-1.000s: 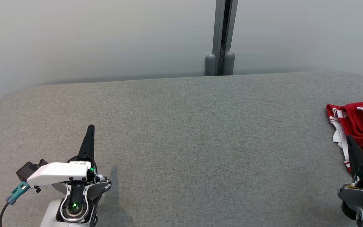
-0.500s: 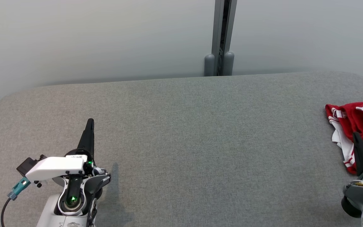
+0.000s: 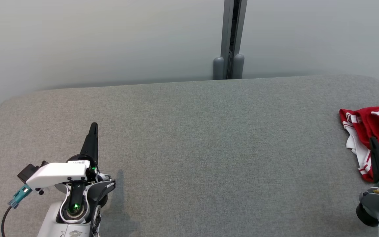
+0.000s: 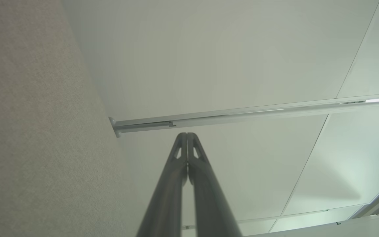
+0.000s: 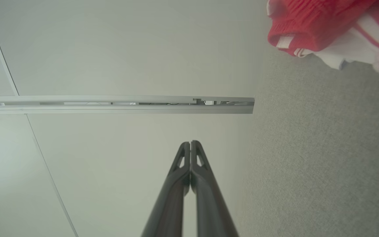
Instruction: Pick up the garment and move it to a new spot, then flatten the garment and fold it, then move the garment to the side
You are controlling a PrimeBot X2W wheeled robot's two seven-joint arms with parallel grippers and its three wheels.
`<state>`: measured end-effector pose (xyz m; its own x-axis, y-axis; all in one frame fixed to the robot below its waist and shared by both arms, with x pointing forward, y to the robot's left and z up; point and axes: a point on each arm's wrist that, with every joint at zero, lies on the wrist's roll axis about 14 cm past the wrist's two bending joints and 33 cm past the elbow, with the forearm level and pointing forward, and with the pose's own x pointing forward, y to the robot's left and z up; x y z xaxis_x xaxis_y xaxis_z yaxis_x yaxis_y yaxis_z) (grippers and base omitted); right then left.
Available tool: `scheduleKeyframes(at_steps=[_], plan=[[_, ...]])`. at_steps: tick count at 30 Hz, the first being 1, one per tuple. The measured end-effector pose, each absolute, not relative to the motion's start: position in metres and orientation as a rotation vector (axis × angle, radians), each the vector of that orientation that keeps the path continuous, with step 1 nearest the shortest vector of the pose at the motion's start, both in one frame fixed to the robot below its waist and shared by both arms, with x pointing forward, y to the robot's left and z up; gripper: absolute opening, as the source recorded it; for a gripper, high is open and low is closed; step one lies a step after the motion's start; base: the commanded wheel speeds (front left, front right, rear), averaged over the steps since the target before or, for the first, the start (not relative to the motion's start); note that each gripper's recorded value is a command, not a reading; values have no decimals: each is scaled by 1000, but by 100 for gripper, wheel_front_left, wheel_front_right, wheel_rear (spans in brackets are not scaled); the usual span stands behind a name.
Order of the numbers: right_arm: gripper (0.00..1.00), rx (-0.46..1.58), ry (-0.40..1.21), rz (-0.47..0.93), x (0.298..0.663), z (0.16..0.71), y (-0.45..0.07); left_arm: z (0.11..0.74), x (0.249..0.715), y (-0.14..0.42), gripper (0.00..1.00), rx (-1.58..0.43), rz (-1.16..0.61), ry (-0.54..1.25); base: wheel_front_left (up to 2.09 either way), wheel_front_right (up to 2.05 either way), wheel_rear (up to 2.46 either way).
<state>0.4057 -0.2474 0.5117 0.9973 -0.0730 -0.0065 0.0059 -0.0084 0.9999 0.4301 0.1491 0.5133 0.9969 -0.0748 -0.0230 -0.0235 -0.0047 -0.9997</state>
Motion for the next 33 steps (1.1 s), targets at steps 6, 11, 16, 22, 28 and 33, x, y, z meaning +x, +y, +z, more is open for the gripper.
scheduleKeyframes(at_steps=[6, 11, 16, 22, 28, 33], plan=[[0, 1578, -53, -63, 406, 512, -248, 514, 430, 149, 0, -1576, -41, 76, 0, 0, 0], [0, 1578, -53, -62, 406, 512, -248, 513, 430, 149, 0, -1576, -41, 76, 0, 0, 0], [0, 1578, -53, -63, 406, 512, -248, 514, 430, 149, 0, -1576, -42, 76, 0, 0, 0], [0, 1578, -53, -63, 406, 512, -248, 514, 430, 149, 0, -1576, -42, 76, 0, 0, 0], [0, 1578, -53, -63, 406, 512, -248, 514, 430, 149, 0, -1576, -42, 76, 0, 0, 0], [0, 1578, -53, -63, 406, 512, -248, 513, 430, 149, 0, -1576, -41, 76, 0, 0, 0]])
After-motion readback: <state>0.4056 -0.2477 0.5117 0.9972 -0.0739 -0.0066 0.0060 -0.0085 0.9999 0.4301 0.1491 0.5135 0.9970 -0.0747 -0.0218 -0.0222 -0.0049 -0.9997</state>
